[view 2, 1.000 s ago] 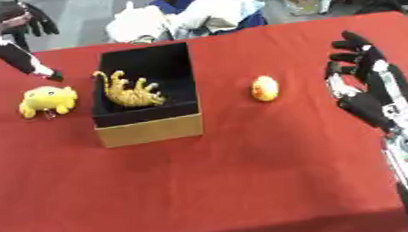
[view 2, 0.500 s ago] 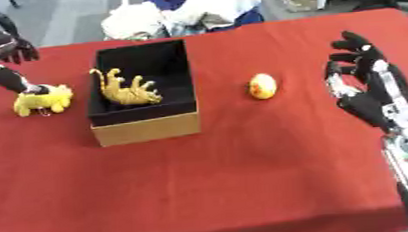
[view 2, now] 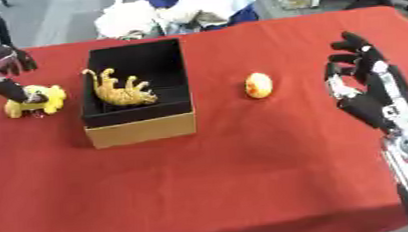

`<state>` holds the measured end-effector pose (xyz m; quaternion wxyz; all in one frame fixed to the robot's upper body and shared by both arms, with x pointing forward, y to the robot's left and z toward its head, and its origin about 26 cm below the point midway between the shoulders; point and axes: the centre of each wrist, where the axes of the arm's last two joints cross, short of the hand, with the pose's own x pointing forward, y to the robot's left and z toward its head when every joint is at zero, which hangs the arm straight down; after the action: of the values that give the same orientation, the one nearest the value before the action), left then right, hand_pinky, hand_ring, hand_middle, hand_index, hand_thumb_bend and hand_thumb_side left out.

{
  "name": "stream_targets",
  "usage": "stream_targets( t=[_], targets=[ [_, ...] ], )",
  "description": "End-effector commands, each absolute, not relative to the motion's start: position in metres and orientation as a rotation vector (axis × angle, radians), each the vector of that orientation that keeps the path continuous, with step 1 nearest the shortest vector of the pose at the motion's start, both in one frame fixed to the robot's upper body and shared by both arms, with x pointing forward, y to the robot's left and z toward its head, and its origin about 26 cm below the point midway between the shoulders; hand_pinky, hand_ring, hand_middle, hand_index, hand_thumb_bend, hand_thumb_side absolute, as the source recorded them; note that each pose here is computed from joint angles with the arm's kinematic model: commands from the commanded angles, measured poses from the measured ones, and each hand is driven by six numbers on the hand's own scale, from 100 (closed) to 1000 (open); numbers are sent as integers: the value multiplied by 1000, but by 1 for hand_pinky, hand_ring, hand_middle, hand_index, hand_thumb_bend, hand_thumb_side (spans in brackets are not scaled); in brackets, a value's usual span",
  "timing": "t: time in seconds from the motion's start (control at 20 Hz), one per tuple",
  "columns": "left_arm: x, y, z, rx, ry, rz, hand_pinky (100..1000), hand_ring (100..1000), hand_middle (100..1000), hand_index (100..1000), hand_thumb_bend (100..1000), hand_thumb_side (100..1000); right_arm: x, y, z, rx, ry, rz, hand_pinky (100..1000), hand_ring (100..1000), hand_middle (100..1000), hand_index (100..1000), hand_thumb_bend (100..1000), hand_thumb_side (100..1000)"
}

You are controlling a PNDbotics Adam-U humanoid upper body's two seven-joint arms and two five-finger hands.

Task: Pick up objects on the table and place them in the box.

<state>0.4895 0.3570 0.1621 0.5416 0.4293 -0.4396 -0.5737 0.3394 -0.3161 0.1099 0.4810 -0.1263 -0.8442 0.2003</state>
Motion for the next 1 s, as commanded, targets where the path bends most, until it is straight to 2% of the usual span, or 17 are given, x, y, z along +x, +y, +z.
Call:
stream_targets(
  t=[0.05,0.3,0.6,0.8,0.85,1.0],
  targets=[
    [489,367,179,1026,-1019,-1357,679,666,658,751,581,278,341,-321,119,-322,-2081,492,737,820,836,976,100,430],
    [487,374,177,993,-946,-1371,691,686,683,768,607,318,341,-320,119,-319,-2079,492,737,819,836,976,100,433],
    [483,379,163,975,-861,-1389,621,586,587,693,591,302,341,-321,118,-319,-2078,489,737,819,836,977,100,437],
    [483,378,162,1048,-893,-1365,549,497,493,601,468,137,341,-320,118,-316,-2079,489,737,819,836,977,100,442],
    [483,378,163,1078,-911,-1353,505,441,429,529,409,100,341,-320,118,-316,-2079,489,737,819,837,977,100,444],
    [484,375,166,1160,-989,-1304,429,316,289,395,356,100,341,-320,118,-316,-2079,487,738,820,837,977,100,447]
  ],
)
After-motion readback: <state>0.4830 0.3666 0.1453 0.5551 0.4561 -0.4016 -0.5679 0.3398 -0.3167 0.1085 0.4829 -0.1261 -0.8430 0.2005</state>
